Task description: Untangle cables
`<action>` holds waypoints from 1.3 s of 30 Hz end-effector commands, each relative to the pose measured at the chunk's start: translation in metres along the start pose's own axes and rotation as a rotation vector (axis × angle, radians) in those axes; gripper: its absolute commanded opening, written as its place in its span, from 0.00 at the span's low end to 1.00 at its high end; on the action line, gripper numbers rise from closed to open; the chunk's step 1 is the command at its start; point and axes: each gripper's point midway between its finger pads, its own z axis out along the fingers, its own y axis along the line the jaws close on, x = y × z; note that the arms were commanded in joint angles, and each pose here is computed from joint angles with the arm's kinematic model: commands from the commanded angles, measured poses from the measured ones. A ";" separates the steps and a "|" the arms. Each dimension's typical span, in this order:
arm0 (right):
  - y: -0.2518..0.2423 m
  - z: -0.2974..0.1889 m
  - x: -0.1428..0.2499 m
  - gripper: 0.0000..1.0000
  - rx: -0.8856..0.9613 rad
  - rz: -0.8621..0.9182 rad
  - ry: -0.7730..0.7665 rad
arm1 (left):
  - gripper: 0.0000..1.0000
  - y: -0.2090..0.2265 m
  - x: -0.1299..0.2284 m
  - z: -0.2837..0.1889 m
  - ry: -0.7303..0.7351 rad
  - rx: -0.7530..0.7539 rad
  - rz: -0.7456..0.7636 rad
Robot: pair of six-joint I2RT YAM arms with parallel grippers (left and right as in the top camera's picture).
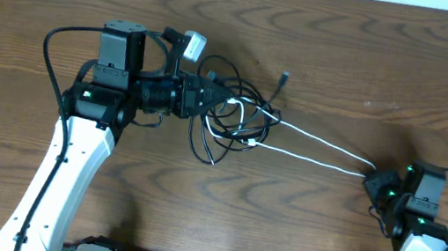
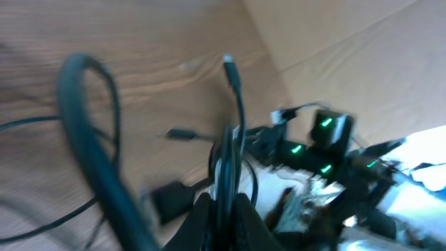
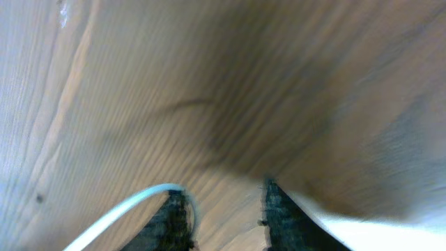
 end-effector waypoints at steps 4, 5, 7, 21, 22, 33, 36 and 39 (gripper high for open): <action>0.033 -0.005 0.010 0.56 -0.254 -0.051 0.127 | 0.08 0.008 -0.006 -0.015 -0.024 -0.117 0.212; 0.048 -0.012 0.018 0.61 -0.347 -0.111 0.173 | 0.08 0.008 -0.006 -0.015 -0.024 -0.117 0.212; 0.069 -0.024 0.031 0.68 -0.494 -0.222 0.231 | 0.08 0.008 -0.006 -0.015 -0.024 -0.117 0.212; 0.124 -0.095 0.075 0.96 -1.004 -0.425 0.471 | 0.07 -0.041 -0.017 0.004 -0.040 0.076 0.026; 0.128 -0.099 0.080 0.96 -1.033 -0.453 0.483 | 0.08 -0.048 -0.014 0.010 -0.029 0.091 0.034; 0.178 -0.116 0.122 0.91 -1.173 -0.788 0.349 | 0.08 -0.059 0.003 0.044 0.008 0.007 -0.160; 0.182 -0.114 0.132 0.95 -1.163 -0.809 0.339 | 0.08 -0.060 0.002 0.044 0.004 0.010 -0.231; 0.188 -0.111 0.138 0.95 -1.140 -0.823 0.309 | 0.08 -0.062 -0.001 0.044 -0.003 0.019 -0.264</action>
